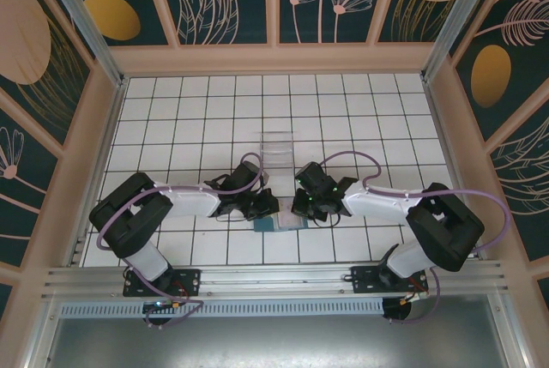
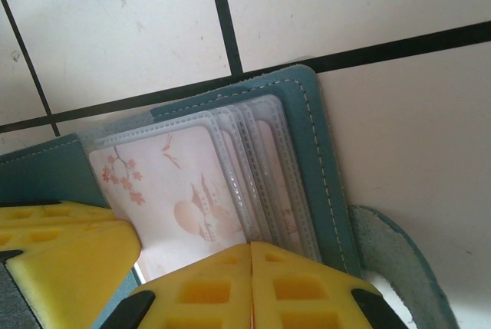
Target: Take the credit cards out of the card holder
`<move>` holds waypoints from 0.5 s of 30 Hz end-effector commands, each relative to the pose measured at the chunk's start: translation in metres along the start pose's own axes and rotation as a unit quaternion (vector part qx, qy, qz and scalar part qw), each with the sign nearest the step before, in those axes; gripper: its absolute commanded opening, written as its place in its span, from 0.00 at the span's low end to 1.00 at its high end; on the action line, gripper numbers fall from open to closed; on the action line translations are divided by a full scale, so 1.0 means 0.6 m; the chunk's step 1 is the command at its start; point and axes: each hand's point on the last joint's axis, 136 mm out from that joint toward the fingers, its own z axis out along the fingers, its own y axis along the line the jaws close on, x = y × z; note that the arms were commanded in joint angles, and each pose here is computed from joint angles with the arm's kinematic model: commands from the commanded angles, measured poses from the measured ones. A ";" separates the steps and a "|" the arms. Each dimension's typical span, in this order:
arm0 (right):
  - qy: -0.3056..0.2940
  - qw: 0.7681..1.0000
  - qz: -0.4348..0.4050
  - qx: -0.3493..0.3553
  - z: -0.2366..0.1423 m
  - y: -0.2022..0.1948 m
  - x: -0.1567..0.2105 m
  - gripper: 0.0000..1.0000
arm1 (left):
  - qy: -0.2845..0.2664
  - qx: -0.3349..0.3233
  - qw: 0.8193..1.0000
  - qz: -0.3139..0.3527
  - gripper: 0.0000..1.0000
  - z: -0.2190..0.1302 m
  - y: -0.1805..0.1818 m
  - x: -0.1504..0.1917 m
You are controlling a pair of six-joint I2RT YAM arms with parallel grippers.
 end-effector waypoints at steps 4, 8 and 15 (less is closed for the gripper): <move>0.017 0.998 0.008 0.056 0.007 -0.050 0.025 0.08 | 0.000 -0.014 1.000 0.000 0.09 -0.007 0.016 0.009; 0.016 0.998 0.007 0.066 0.006 -0.056 0.025 0.07 | -0.003 -0.027 1.000 0.003 0.08 -0.015 0.024 0.012; 0.014 0.997 0.009 0.073 0.002 -0.063 0.025 0.08 | -0.008 -0.035 0.999 0.007 0.08 -0.023 0.027 0.013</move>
